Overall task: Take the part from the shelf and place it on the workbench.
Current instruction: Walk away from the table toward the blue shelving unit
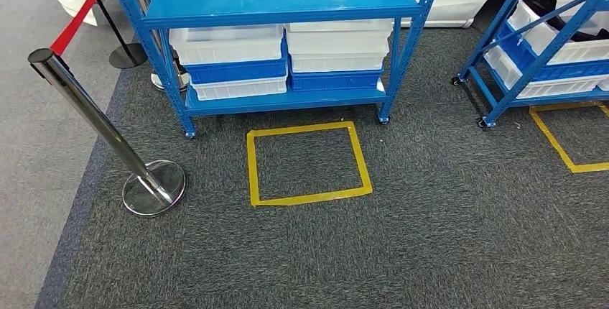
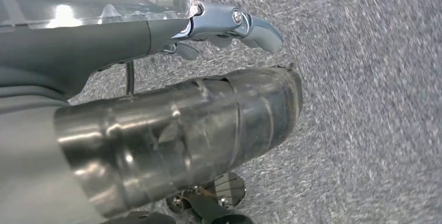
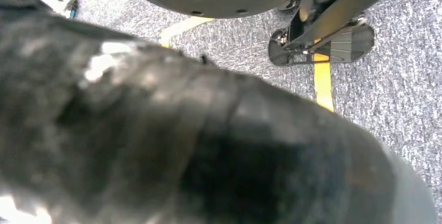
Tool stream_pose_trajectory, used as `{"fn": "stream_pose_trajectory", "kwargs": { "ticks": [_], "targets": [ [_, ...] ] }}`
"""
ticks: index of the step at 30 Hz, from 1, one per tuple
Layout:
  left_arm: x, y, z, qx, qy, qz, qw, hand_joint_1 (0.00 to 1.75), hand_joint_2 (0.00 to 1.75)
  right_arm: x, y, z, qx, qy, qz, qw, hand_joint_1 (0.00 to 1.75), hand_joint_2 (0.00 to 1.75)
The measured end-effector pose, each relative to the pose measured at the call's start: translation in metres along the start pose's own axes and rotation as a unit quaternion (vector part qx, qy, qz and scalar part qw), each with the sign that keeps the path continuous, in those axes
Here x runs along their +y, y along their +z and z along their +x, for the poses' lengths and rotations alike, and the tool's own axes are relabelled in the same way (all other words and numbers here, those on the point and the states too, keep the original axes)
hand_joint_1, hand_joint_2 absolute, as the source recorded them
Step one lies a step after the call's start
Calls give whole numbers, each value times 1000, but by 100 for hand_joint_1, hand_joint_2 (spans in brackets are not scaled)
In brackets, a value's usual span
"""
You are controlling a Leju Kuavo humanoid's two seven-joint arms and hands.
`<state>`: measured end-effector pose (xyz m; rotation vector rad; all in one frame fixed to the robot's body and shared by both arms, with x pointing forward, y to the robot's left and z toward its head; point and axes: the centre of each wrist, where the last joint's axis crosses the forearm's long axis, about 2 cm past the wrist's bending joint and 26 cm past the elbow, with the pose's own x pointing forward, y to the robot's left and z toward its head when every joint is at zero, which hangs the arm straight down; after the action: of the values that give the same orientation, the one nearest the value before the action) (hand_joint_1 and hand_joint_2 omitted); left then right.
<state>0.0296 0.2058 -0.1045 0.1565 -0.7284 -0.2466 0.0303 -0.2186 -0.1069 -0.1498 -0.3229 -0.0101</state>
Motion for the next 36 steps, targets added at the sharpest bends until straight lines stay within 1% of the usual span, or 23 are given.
{"fn": "stream_pose_trajectory", "kwargs": {
  "ticks": [14,20,27,31,36],
  "targets": [
    [1,-1,1,-1,-1,1,1000,0,0,0,1,-4,2,7,1,1000,0,0],
    [1,1,-2,3,-2,2,1000,0,0,1,1,-5,3,8,2,1000,0,0],
    [1,2,-4,3,-4,5,1000,0,0,3,1,-2,0,12,5,1000,0,0],
    [2,0,-1,-1,-4,7,1000,0,0,3,1,-2,-2,13,4,1000,0,0],
    [0,2,-2,2,-4,5,1000,0,0,1,2,-5,1,14,3,1000,0,0]
  ]
}}
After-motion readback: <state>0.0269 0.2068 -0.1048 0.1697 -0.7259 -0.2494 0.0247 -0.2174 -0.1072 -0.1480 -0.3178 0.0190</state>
